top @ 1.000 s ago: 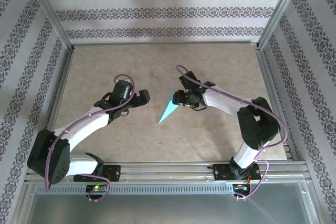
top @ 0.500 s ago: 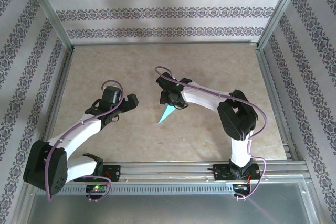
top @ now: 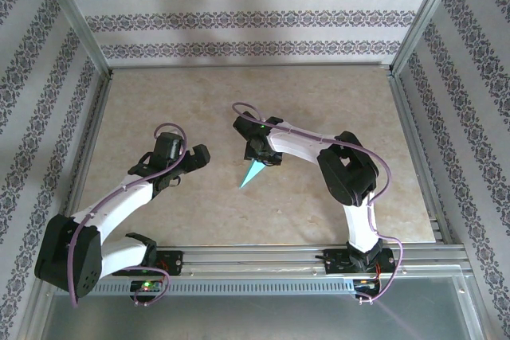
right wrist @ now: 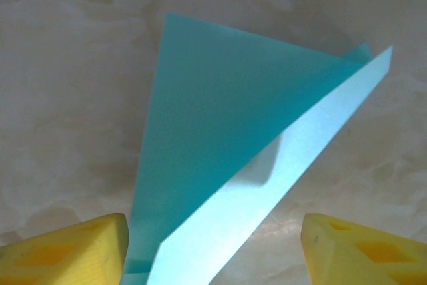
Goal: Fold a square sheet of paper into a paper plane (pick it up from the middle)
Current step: Turn over the paper plane at the center of the table.
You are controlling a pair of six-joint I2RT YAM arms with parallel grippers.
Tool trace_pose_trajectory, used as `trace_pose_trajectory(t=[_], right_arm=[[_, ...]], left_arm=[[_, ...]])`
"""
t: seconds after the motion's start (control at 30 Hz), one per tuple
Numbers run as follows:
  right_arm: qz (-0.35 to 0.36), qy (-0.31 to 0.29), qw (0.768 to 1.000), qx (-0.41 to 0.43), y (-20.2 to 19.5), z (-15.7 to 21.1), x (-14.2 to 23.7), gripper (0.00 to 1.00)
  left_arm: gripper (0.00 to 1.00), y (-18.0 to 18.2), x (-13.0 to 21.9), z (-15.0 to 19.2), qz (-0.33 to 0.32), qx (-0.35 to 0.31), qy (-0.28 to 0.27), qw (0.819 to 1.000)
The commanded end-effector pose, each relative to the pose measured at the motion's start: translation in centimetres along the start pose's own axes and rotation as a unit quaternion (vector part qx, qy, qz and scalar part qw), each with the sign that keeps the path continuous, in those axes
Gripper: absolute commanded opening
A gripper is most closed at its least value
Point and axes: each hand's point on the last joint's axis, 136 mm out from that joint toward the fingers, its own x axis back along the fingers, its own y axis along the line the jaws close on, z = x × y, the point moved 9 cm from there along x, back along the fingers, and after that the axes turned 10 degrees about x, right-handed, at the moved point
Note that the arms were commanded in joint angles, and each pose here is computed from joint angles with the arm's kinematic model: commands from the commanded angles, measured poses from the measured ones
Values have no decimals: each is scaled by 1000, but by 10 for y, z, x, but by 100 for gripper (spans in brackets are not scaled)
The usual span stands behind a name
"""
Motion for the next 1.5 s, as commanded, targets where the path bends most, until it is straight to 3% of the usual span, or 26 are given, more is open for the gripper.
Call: trace_pose_trajectory(t=[0.0,0.33,0.5,1.0,1.2,1.33,1.47], right_arm=[[25,-5,1000,-11,-6,4,9,67],[24,3,999,-29,-13,11,13,56],[16,14,999,-35,-14,11,11,44],[10,23,998,-62,-22,17,9,33],[2,13,998,-63,-25,13,10,13],[-30,-15,998,-47,-24,4,22,4],[-106,-51,993,-2,-18,-12,44,0]], left_arm=[[100,-1,0,-3,4,-3,4,1000],[100,-4,-3,-5,7,1,6,1000],[100,-6,-5,-6,8,1,9,1000],[100,-5,-6,-5,5,-1,11,1000],[100,-6,-5,-6,6,1,10,1000],[100,-6,-1,-8,7,8,5,1000],[99,-5,7,-13,7,22,-7,1000]])
